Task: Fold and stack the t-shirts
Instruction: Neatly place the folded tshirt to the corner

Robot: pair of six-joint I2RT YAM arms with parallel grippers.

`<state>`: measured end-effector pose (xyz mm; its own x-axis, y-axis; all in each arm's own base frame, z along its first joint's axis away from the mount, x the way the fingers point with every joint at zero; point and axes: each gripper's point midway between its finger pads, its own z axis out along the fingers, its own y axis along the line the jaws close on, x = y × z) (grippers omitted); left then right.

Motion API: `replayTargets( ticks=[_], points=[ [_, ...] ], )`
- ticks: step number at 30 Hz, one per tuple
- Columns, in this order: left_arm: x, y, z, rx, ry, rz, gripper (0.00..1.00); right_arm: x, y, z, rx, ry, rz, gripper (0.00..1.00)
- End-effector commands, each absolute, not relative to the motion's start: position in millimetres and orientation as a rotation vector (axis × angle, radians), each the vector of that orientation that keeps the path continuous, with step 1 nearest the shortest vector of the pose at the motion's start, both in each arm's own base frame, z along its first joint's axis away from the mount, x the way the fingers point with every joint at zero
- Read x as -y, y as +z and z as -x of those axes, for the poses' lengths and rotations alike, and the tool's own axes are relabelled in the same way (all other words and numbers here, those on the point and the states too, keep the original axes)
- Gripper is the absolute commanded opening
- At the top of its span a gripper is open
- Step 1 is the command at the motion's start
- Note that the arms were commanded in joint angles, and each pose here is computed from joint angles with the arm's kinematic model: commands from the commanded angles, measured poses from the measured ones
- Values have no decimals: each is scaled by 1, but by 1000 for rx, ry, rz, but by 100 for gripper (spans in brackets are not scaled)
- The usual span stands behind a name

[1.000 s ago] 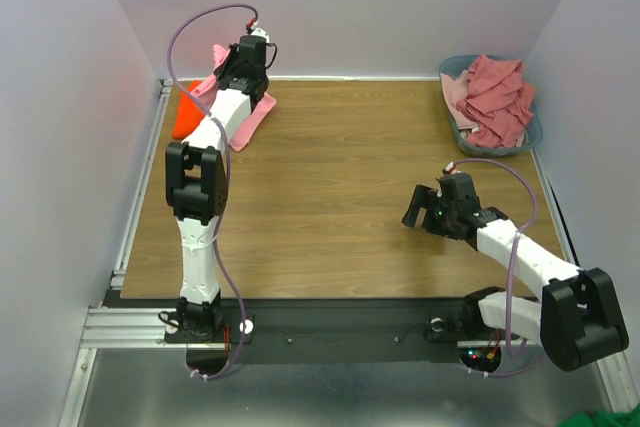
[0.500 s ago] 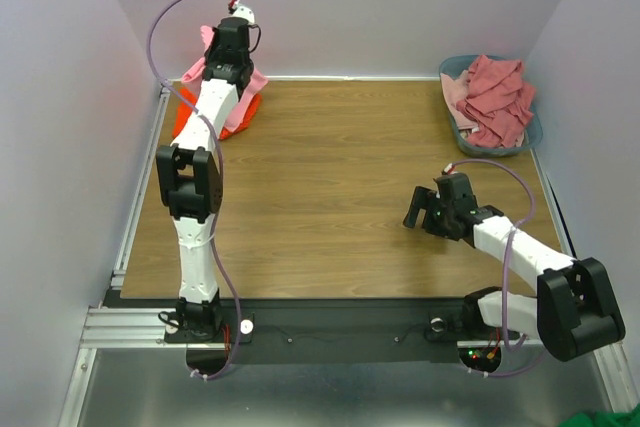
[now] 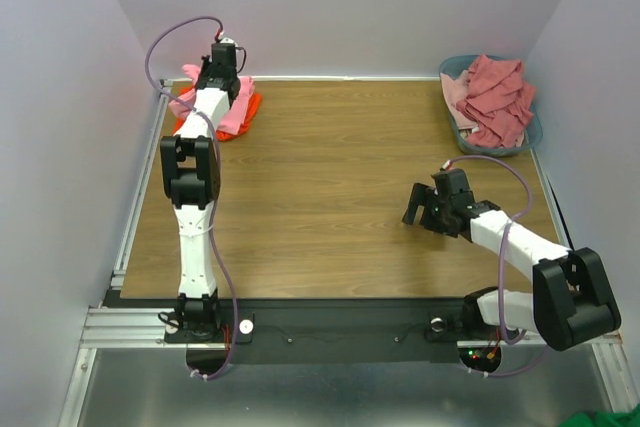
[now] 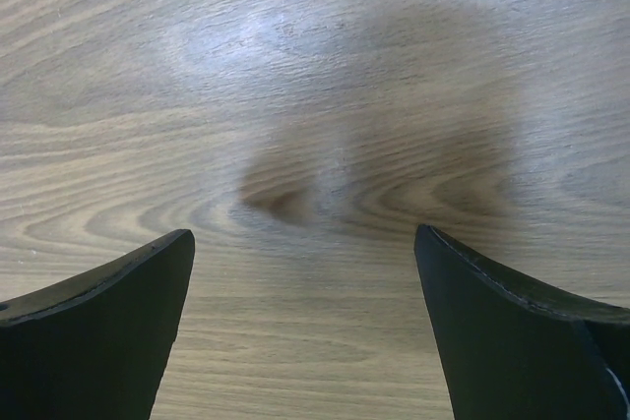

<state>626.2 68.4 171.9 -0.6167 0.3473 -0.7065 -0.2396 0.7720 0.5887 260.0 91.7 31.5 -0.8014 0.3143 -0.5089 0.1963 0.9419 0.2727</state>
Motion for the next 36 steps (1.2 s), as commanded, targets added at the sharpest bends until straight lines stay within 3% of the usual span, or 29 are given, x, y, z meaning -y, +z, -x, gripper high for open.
replayTargets(
  ticks=[1, 2, 5, 6, 8, 9, 19, 20, 22, 23, 24, 28, 29, 30, 31, 36],
  points=[
    [-96, 207, -631, -1986, 857, 74, 0, -92, 33, -272, -2497, 261, -378, 100],
    [-98, 199, -631, -2000, 850, 85, 0, -92, 33, -273, -2499, 260, -378, 100],
    [-105, 192, -630, -2016, 853, 101, 66, -93, 30, -273, -2509, 263, -381, 100],
    [-107, 192, -629, -2015, 857, 113, 74, -93, 30, -273, -2509, 263, -383, 100],
    [-113, 195, -626, -2007, 862, 163, 81, -93, 30, -272, -2513, 265, -382, 100],
    [-113, 195, -625, -2004, 833, 201, 98, -93, 29, -272, -2512, 264, -384, 100],
    [-107, 267, -594, -1925, 544, 468, 98, -100, 50, -271, -2446, 344, -351, 100],
    [-96, 289, -587, -1905, 453, 468, 98, -101, 54, -271, -2437, 360, -344, 100],
    [-68, 276, -572, -1954, 240, 541, 98, -104, 64, -270, -2401, 395, -336, 100],
    [-55, 311, -556, -1877, 123, 575, 98, -102, 66, -270, -2390, 393, -340, 100],
    [-36, 265, -539, -1963, 44, 619, 98, -100, 67, -270, -2379, 382, -344, 100],
    [74, 247, -458, -1932, -137, 497, 99, -97, 80, -268, -2323, 390, -333, 100],
    [98, 268, -434, -1864, -200, 443, 98, -97, 88, -268, -2291, 400, -331, 100],
    [112, 226, -408, -1939, -185, 389, 98, -95, 88, -267, -2283, 395, -335, 100],
    [143, 232, -381, -1912, -261, 337, 98, -94, 92, -267, -2267, 397, -338, 100],
    [138, 161, -310, -1997, -306, 393, 99, -92, 114, -264, -2172, 427, -323, 100]
  ],
)
